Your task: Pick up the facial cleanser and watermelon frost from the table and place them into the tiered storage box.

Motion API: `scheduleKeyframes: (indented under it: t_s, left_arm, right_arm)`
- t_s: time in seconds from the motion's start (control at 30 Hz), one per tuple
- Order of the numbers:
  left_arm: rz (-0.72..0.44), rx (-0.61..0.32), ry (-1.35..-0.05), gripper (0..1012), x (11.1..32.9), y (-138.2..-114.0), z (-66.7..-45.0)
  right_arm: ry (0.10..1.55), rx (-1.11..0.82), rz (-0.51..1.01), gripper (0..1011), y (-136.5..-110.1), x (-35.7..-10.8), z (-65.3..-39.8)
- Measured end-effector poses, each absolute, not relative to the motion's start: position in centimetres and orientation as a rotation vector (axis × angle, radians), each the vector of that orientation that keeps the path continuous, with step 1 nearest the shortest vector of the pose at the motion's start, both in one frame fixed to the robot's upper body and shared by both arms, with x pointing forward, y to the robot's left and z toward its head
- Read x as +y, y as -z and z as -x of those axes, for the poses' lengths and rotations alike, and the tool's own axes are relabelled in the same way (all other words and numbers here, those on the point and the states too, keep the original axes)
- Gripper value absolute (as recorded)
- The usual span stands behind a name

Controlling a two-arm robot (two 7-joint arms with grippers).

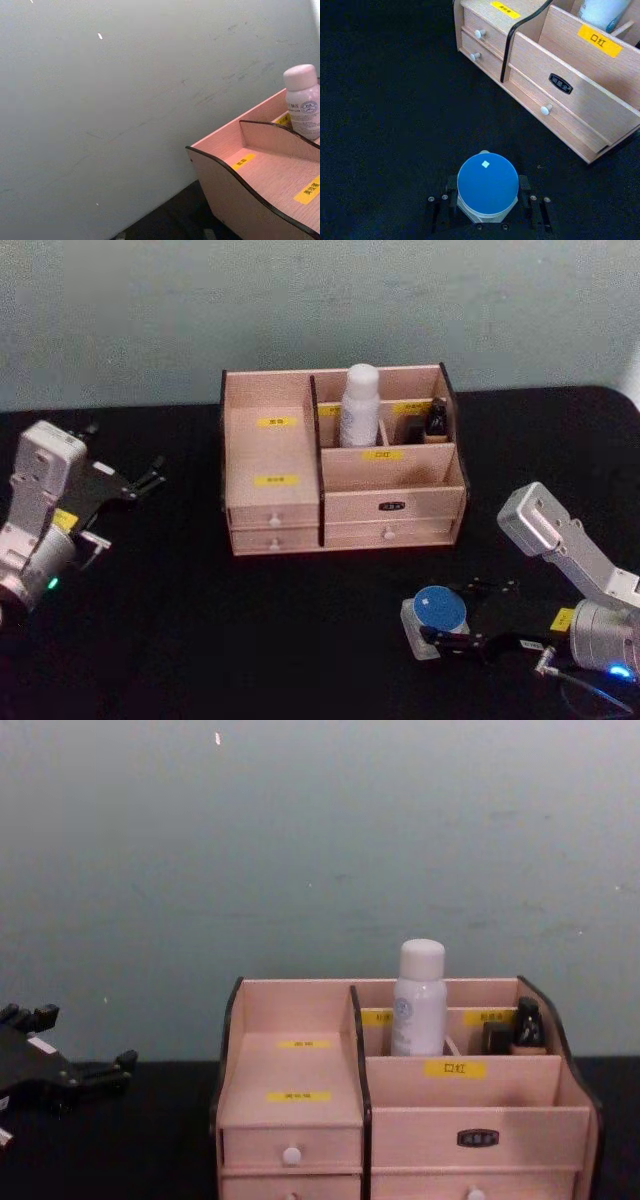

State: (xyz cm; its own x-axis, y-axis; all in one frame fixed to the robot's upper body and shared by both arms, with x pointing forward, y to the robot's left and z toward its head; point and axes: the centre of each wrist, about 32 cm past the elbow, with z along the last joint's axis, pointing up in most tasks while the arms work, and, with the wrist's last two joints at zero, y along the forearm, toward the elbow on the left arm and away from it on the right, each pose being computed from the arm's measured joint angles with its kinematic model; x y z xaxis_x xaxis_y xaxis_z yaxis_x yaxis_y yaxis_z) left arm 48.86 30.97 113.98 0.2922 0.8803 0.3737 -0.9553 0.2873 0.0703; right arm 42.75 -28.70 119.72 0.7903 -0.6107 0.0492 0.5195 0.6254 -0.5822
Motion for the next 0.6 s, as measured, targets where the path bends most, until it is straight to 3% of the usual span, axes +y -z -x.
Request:
scheduleKeyframes:
  t_s: [0.6]
  left_arm:
    - [-0.304,-0.285,-1.248,1001,30.97,-113.98,-48.86]
  right_arm:
    - [0.650,0.158,0.614,723,-119.73,-28.70,-42.75]
